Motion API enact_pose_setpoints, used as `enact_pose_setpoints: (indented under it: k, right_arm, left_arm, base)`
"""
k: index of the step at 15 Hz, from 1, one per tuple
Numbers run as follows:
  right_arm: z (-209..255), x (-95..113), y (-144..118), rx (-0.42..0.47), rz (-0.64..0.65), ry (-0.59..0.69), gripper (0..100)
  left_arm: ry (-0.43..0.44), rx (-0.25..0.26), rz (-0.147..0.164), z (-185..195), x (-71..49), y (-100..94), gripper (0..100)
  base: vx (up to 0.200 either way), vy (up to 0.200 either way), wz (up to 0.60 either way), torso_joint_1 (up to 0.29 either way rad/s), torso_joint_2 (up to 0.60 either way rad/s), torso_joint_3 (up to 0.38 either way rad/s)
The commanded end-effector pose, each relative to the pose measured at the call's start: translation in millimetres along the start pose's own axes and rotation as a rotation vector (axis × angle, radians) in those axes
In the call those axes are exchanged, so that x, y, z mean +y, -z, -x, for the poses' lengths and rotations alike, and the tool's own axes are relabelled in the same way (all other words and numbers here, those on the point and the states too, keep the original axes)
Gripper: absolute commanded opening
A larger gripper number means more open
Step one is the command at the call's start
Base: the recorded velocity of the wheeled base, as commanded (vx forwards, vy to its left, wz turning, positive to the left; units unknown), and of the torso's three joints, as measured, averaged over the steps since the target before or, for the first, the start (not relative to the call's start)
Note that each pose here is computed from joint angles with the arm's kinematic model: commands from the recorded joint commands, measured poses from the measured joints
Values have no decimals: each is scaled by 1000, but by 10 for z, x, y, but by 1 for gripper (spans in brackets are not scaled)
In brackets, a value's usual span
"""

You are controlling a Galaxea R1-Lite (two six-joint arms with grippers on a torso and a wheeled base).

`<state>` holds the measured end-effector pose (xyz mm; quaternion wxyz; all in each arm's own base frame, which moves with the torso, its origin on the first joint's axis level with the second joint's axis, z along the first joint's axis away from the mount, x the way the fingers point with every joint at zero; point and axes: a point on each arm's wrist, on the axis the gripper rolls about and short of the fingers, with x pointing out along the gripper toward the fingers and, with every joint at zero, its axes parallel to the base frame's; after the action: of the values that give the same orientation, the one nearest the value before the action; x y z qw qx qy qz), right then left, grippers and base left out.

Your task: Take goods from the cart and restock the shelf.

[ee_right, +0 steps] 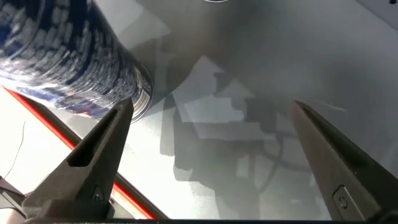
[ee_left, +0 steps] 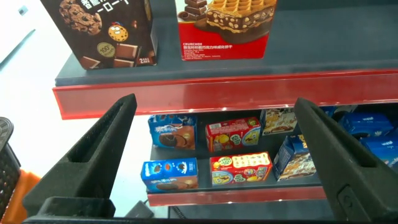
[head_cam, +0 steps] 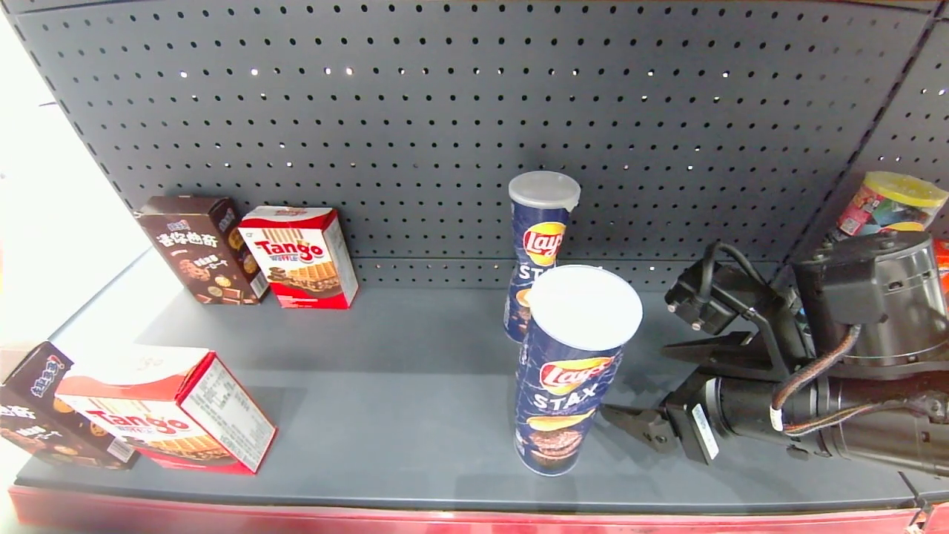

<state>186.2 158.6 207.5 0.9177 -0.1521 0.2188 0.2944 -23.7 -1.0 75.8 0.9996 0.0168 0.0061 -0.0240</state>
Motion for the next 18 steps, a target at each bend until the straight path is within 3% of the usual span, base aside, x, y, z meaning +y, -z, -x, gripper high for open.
enact_pose_setpoints:
  k: [1, 9, 14, 18]
  right_arm:
    - [-34, 13, -18, 1, 3, -4, 100]
    - [18, -14, -27, -12, -3, 5, 100]
    - [370, -209, -131, -131, -48, 86, 100]
    - [543, -212, -5, -142, -51, 90, 100]
  left_arm:
    - [0, 1, 0, -1, 0, -1, 100]
    - [1, 1, 2, -1, 0, -1, 100]
    - [3, 2, 0, -1, 0, 0, 100]
    - [4, 2, 0, -1, 0, 0, 100]
  base:
    - [0, 0, 0, 0, 0, 0]
    - [0, 0, 0, 0, 0, 0]
    - [0, 0, 0, 0, 0, 0]
    - [0, 0, 0, 0, 0, 0]
